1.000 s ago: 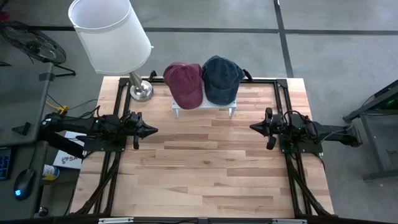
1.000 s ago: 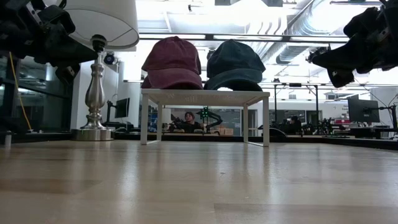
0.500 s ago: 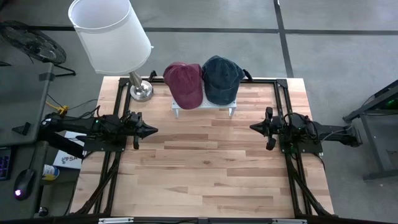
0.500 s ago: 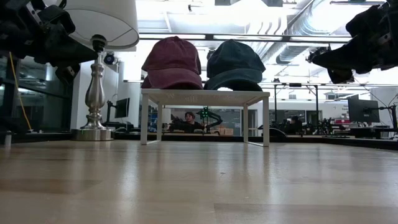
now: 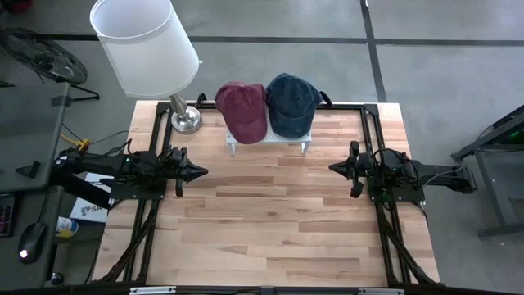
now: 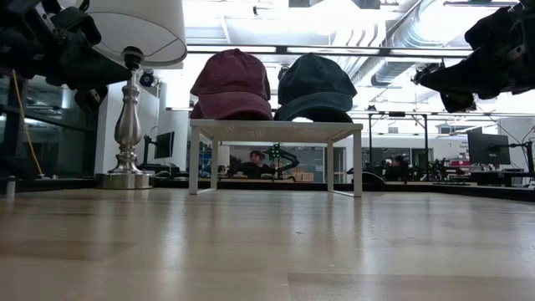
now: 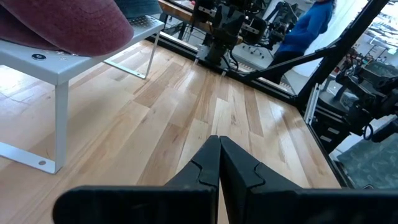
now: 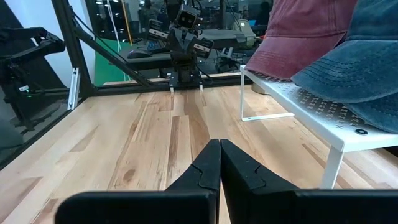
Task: Pick & Place hat
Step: Return to Home Position
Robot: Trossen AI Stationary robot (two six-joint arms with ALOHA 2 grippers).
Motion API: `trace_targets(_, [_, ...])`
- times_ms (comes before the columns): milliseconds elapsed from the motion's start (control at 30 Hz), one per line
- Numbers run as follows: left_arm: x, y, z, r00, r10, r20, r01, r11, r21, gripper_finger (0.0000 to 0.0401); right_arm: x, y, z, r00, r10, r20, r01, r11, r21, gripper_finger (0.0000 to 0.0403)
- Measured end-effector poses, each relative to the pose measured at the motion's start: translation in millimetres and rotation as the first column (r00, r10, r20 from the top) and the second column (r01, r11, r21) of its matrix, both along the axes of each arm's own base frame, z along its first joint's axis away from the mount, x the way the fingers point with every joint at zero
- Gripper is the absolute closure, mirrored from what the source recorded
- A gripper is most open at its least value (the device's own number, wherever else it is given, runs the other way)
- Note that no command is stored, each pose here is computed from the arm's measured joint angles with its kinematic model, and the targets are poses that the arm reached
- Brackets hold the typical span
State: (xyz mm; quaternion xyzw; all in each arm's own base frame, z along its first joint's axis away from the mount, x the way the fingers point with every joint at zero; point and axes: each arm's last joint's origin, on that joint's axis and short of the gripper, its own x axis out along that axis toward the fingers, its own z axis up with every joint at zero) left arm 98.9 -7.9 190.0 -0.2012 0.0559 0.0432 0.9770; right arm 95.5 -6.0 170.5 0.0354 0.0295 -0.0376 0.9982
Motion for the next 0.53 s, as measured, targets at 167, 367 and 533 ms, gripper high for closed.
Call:
trace_targets(167, [0.0, 0.0, 0.0, 1.0, 0.0, 0.0, 0.0, 1.0, 0.0, 0.04, 0.0, 0.0, 0.0, 1.0, 0.0, 0.0, 0.0, 1.0, 0.0, 0.0399])
trace_targets(367, [0.0, 0.0, 0.0, 1.0, 0.0, 0.0, 0.0, 1.0, 0.0, 0.04, 0.0, 0.0, 0.0, 1.0, 0.0, 0.0, 0.0, 1.0, 0.0, 0.0396])
trace_targets(533, [0.0, 0.0, 0.0, 1.0, 0.0, 0.0, 0.0, 1.0, 0.0, 0.04, 0.0, 0.0, 0.0, 1.0, 0.0, 0.0, 0.0, 1.0, 0.0, 0.0396])
